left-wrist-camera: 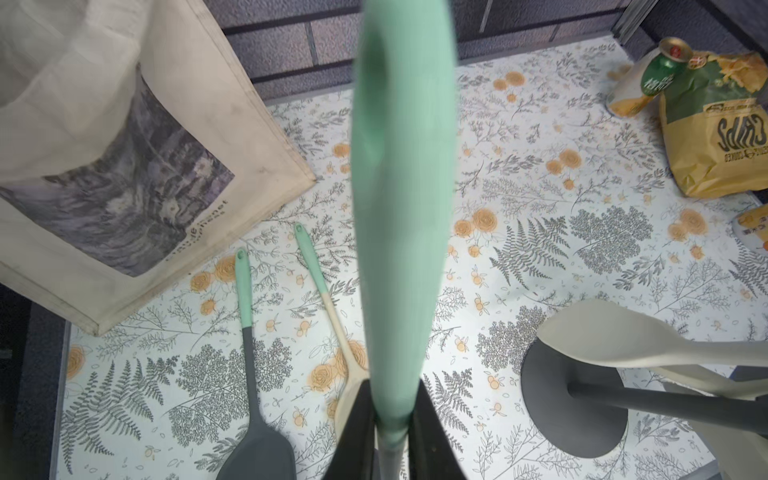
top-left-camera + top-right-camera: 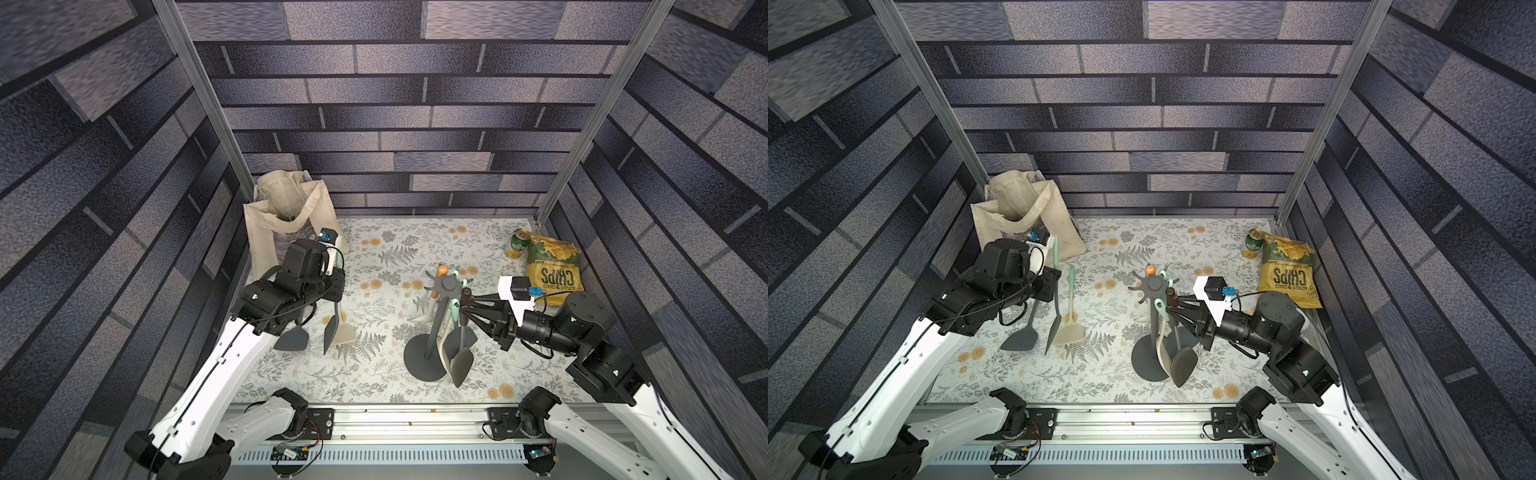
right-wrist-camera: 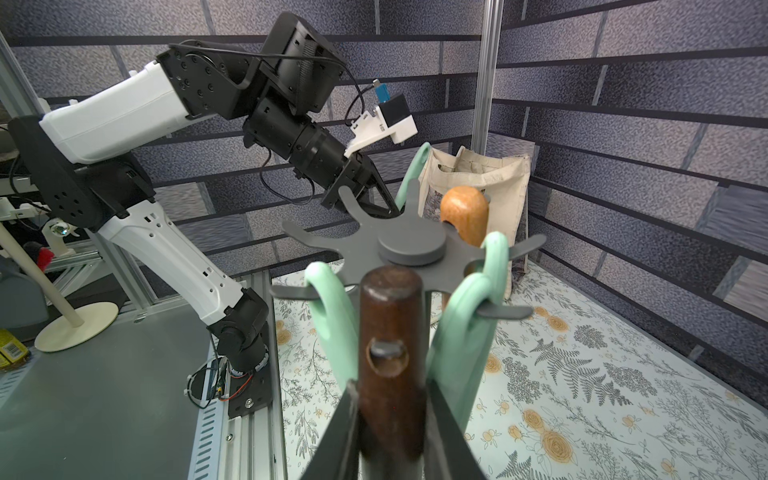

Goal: Take the spatula off the kitchen utensil rack
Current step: Place the spatula at the center of the board.

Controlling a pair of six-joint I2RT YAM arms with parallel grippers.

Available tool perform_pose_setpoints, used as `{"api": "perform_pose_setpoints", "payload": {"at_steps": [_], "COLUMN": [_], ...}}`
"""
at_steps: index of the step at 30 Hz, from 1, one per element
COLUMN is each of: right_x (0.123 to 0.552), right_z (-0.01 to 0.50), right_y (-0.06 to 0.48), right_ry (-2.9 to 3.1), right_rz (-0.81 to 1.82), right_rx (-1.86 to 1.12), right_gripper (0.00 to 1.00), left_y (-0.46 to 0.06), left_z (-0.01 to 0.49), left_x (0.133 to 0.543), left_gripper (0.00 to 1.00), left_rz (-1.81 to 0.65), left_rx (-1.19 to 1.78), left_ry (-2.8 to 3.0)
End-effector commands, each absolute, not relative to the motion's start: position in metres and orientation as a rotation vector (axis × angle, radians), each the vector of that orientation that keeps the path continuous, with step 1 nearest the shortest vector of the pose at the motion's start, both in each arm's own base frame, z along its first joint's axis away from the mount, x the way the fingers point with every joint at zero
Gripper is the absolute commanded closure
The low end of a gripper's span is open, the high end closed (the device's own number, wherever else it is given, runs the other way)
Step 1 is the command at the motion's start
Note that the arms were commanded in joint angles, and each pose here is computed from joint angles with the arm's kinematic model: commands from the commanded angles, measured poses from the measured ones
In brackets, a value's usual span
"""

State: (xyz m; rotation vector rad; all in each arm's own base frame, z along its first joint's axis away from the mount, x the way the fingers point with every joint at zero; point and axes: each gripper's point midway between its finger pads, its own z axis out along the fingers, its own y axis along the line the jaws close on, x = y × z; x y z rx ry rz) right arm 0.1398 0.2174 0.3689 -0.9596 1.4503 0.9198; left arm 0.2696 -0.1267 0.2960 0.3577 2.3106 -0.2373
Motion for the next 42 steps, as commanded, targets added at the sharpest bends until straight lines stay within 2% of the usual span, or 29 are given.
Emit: {"api": "perform_pose_setpoints", "payload": {"at_steps": [1,24,30,35,40,42], "right_x": [0.146,0.141,0.14,0.142,0.142,0.142], "right_z": [0.325,0.332,0.331,0.33,0.328,0.328], "right_y": [0.219,0.209,0.208,0.21,0.211,0.211], "right_ry": [1.643,1.603,1.604,1.607,1.61,1.609], "right_rz": [0.911,0.878,0.874,0.882,0.885,0.885], "right_rx": [-0.978,-0.954,-0.946,-0.956,-0.956,-0.958], "right_gripper": [0.79,0.79,0.79,0.79,0.79,0.79], "left_y": [-0.127,-0.188,-0.21,-0.215,-0.195,-0.191], "left_z": [0.302,0.287,0.259,0.224,0.185,0.173], "left_x": [0.264,0.325,0.337,0.353,0.374,0.384], "left_gripper": [1.0,1.0,1.0,1.0,1.0,1.0], "left_rz": [-0.286,-0.493,-0.577,-0.52,-0.301,-0.326], "left_rx": [0.307,0.289,0.223,0.196,0.157,0.112], "left_ry": [2.387,2.67,2.752,2.828,2.89,2.902]}}
